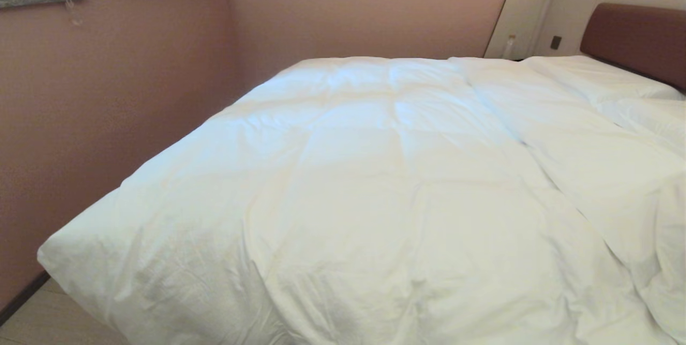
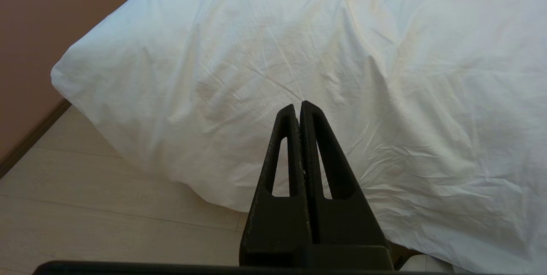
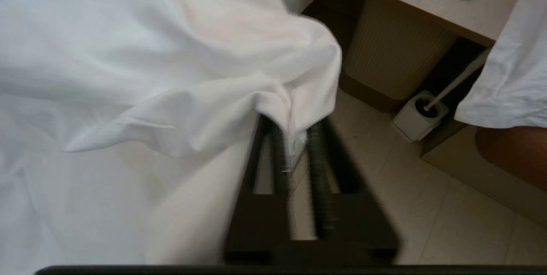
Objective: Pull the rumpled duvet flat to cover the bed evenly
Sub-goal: Flatten the corners of the folded blanket
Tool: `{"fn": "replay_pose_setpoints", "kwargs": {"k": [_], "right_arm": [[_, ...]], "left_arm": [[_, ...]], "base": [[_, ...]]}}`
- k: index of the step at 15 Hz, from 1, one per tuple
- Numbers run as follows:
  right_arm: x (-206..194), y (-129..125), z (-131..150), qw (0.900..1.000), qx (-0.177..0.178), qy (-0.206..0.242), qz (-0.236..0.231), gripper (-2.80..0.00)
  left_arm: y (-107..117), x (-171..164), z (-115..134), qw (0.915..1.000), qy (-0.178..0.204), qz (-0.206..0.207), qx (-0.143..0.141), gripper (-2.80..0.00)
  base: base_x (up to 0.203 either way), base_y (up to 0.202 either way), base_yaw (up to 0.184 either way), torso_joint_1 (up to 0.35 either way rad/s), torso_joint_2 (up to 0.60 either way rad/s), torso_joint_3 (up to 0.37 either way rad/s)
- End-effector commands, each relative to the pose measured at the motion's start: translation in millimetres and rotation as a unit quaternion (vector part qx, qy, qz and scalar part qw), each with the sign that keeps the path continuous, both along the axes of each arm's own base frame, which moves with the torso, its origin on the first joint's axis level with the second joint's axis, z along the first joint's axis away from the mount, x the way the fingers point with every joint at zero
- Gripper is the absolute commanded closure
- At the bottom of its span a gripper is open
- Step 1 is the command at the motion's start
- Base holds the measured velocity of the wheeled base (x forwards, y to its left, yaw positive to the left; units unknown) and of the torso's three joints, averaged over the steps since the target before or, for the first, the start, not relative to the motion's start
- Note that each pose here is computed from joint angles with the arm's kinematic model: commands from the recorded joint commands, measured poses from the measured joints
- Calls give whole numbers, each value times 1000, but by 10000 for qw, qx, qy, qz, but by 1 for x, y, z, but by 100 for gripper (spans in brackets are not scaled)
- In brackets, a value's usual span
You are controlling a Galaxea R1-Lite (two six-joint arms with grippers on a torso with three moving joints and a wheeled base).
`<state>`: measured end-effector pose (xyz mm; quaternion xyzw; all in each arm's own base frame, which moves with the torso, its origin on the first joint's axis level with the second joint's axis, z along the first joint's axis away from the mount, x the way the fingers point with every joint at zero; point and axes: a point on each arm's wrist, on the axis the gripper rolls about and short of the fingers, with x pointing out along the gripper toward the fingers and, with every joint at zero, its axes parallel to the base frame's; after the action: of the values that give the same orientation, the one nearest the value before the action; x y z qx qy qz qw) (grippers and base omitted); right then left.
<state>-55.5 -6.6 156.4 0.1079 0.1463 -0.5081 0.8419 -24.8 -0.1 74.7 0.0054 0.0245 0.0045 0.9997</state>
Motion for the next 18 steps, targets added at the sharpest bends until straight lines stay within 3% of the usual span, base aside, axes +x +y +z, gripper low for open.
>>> {"fn": "replay_pose_setpoints", "kwargs": {"k": [1,6,9,15,18], "right_arm": [[-5,1,-2,10000,-26,0,-36,-280],[-17,3,27,9980,-122,-625,29,-280],[-18,4,50,9956,-96,-866,344,-280],[30,-4,75,9964,19,-688,503,-280],[77,-11,80,9956,347,-363,795,-280]], "left_arm": [[0,0,0,10000,1,0,0,0],[0,0,0,10000,1,7,0,0],[0,0,0,10000,1,7,0,0],[0,0,0,10000,1,7,0,0],[0,0,0,10000,1,5,0,0]], "base": [[0,0,0,0,0,0],[0,0,0,0,0,0],[0,0,0,0,0,0],[0,0,0,0,0,0],[0,0,0,0,0,0]]}}
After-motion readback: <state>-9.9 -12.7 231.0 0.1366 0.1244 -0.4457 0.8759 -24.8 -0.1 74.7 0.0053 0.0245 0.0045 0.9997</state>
